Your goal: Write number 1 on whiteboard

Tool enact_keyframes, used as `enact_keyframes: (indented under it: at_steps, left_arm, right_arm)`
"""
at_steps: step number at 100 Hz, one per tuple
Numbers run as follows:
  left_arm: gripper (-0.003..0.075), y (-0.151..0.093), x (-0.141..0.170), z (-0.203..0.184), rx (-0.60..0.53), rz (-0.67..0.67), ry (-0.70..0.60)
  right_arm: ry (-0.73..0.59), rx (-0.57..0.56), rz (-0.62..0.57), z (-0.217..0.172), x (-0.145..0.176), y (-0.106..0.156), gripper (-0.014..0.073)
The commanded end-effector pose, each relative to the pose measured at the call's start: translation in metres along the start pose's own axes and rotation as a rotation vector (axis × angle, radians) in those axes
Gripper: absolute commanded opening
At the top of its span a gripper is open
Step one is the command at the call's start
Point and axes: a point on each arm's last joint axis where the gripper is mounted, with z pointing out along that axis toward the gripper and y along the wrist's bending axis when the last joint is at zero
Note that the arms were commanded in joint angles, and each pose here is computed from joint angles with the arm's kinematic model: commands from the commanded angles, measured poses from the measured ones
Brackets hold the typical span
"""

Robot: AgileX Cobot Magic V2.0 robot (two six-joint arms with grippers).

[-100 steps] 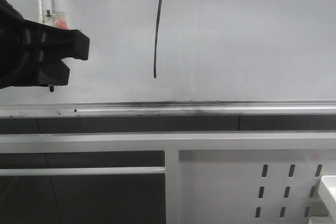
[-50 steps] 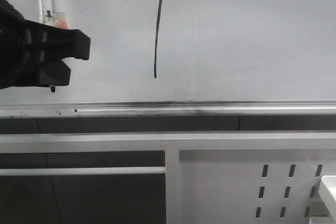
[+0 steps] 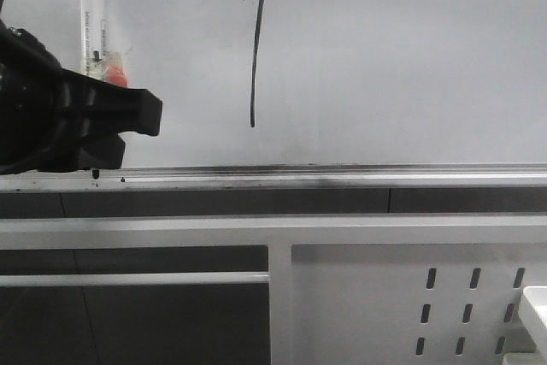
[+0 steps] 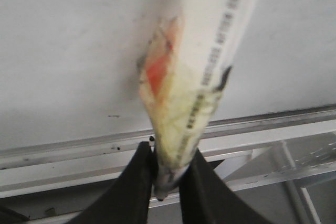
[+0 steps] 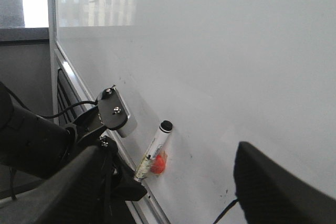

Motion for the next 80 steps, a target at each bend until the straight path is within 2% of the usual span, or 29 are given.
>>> enact_keyframes:
  at_steps: [1, 24, 54, 66, 80]
  left_arm:
    - [-0.0020, 0.0010, -0.0158, -0.0046, -0.036, -0.006, -0.083]
    - [-0.0020, 0.0033, -0.0172, -0.0048, -0.061, -0.007, -0.098]
    - [-0.0010, 0.0013, -0.0160, -0.0046, -0.039, -0.006, -0.085]
    - [0.0063, 0.0006, -0.0156, -0.0046, -0.032, -0.006, -0.081]
    - [0.0199, -0.0005, -0.0149, -0.0045, -0.019, -0.006, -0.073]
  right_arm:
    - [-0.093, 0.078, -0.001, -0.0072, -0.0181, -0.0098, 0.0472]
    - [-0.093, 0.078, -0.001, -0.0072, -0.0181, -0.0098, 0.0472]
    - [-0.093, 0.078, -0.001, -0.0072, -0.0181, -0.0098, 0.0472]
    - [-0.093, 0.078, -0.001, -0.0072, -0.0181, -0.0098, 0.0472]
    - [-0.093, 0.078, -0.001, -0.0072, -0.0181, -0.0098, 0.0472]
